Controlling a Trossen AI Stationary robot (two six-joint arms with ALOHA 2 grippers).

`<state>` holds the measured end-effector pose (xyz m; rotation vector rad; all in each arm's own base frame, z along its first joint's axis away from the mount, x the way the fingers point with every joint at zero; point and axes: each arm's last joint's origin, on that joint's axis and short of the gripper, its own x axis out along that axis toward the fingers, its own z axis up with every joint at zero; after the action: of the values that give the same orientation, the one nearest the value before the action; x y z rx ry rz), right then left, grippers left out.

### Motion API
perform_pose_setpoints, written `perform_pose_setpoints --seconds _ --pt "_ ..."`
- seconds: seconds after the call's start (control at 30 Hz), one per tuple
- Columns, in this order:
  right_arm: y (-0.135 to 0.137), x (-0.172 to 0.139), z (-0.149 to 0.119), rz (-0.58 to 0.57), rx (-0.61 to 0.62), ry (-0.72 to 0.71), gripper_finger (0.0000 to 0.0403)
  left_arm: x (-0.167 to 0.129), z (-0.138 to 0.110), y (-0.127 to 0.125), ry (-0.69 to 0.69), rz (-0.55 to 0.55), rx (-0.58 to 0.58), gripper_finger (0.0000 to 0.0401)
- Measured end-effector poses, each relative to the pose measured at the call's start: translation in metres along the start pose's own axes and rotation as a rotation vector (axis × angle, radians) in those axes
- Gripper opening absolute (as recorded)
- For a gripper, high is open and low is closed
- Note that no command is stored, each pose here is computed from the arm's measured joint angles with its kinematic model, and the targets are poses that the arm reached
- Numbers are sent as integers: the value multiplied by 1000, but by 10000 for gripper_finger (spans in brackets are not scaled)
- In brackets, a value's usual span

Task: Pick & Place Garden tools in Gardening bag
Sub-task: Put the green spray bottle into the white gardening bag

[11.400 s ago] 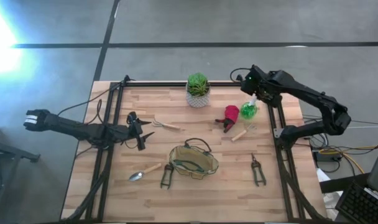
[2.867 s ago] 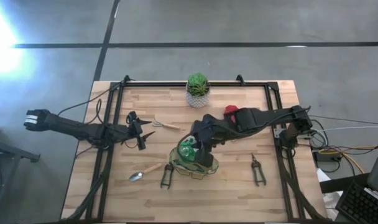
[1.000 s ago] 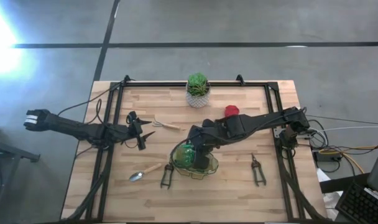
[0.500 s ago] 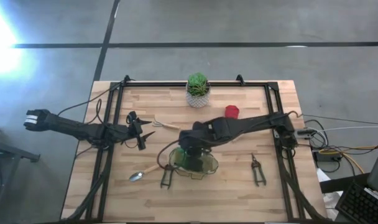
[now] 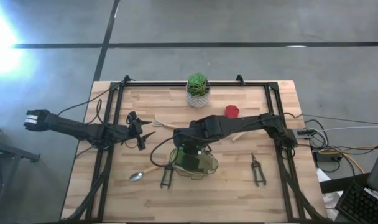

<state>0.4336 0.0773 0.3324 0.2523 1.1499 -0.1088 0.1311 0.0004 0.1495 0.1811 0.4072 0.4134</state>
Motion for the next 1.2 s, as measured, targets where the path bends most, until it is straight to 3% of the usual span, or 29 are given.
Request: perform_pose_setpoints --seconds 0.37,0.57,0.97,1.2 --pt "0 3 3 15 -9 -15 39 0 1 -1 -9 -19 -5 241" --pt "0 3 3 17 -17 -14 39 -1 1 -7 -23 -243 11 241" --pt "-1 3 3 19 -19 -12 39 3 7 -15 -69 -442 -14 241" --pt "-3 3 5 37 -14 -18 39 7 4 -16 -36 -388 -3 241"
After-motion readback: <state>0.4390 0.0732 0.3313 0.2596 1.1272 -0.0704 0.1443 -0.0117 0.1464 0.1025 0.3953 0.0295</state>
